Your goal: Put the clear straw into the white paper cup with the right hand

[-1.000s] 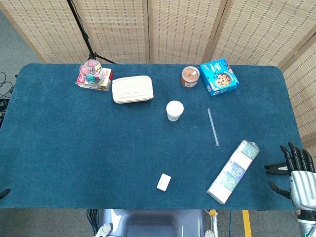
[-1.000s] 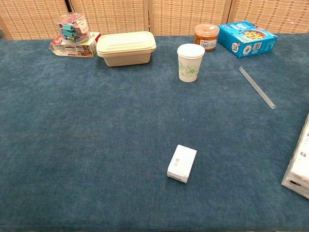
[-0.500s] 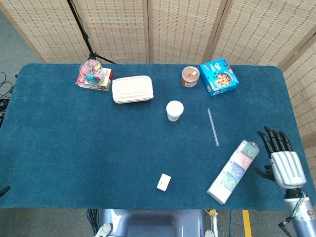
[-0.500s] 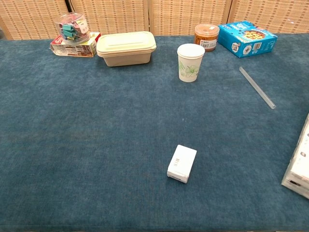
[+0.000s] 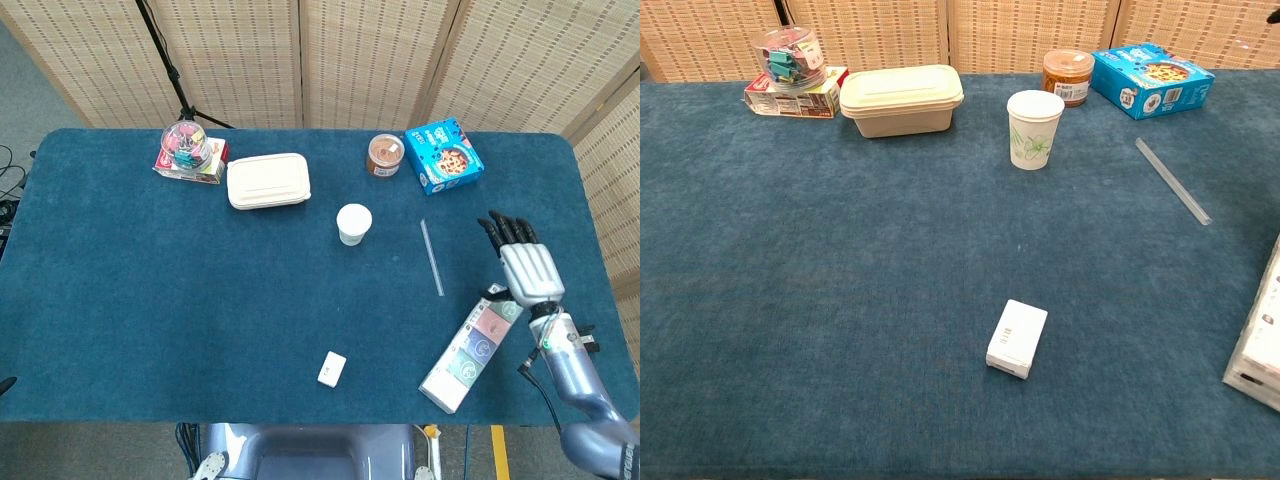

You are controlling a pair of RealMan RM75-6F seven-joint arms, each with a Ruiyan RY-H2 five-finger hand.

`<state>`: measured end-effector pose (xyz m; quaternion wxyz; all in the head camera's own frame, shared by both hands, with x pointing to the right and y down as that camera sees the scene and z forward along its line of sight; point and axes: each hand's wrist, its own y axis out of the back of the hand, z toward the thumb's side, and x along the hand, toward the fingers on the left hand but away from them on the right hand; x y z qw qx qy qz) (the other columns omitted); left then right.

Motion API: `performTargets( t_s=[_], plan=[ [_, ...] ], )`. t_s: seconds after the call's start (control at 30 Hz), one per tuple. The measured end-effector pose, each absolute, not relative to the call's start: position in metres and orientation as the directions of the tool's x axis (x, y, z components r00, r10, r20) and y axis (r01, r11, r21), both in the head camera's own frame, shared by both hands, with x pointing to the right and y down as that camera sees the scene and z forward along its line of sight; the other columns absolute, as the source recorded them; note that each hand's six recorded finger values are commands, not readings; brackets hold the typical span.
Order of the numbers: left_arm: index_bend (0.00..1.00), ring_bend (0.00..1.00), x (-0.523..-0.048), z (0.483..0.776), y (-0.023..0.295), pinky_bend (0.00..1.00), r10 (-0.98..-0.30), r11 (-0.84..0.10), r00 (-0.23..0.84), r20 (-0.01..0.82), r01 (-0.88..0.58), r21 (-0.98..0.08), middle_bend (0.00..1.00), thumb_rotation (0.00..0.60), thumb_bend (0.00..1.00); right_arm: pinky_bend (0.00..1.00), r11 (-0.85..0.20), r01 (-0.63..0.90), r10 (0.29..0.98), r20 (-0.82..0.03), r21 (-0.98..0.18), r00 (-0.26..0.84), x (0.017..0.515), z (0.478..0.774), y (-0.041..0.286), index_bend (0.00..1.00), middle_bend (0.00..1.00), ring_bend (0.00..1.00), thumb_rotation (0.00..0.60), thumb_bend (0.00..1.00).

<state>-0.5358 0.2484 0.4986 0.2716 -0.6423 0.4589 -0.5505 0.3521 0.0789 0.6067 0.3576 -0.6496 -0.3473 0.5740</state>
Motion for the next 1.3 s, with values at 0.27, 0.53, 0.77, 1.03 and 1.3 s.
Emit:
performTargets(
  t_s=[0.27,0.53,0.77,1.03,1.3],
  plan=[
    [0.00,0.00,-0.538,0.498,0.247,0.00,-0.888,-0.429,-0.032,0.458,-0.300,-0.852,0.00,0.600,0.00,0.00,-0.535,-0.054,0.841,-0.537,-0.843,0.058,0.347,0.646,0.068,0.00,0.00,0.00,0.600,0.00],
    [0.00,0.00,-0.538,0.498,0.247,0.00,-0.887,-0.432,-0.029,0.461,-0.302,-0.850,0.00,0.600,0.00,0.00,-0.534,-0.092,0.840,-0.540,-0.840,0.055,0.350,0.671,0.075,0.00,0.00,0.00,0.600,0.00],
    [0.00,0.00,-0.538,0.498,0.247,0.00,-0.886,-0.433,-0.030,0.463,-0.305,-0.848,0.00,0.600,0.00,0.00,-0.560,-0.055,0.825,-0.562,-0.827,0.050,0.342,0.688,0.079,0.00,0.00,0.00,0.600,0.00],
    [0.00,0.00,-0.540,0.498,0.247,0.00,-0.885,-0.434,-0.029,0.465,-0.312,-0.845,0.00,0.600,0.00,0.00,-0.566,-0.094,0.821,-0.571,-0.819,0.034,0.345,0.699,0.080,0.00,0.00,0.00,0.600,0.00],
    [0.00,0.00,-0.540,0.497,0.247,0.00,-0.884,-0.435,-0.028,0.466,-0.314,-0.844,0.00,0.600,0.00,0.00,-0.561,-0.158,0.817,-0.574,-0.812,0.050,0.346,0.711,0.086,0.00,0.00,0.00,0.600,0.00]
  ],
)
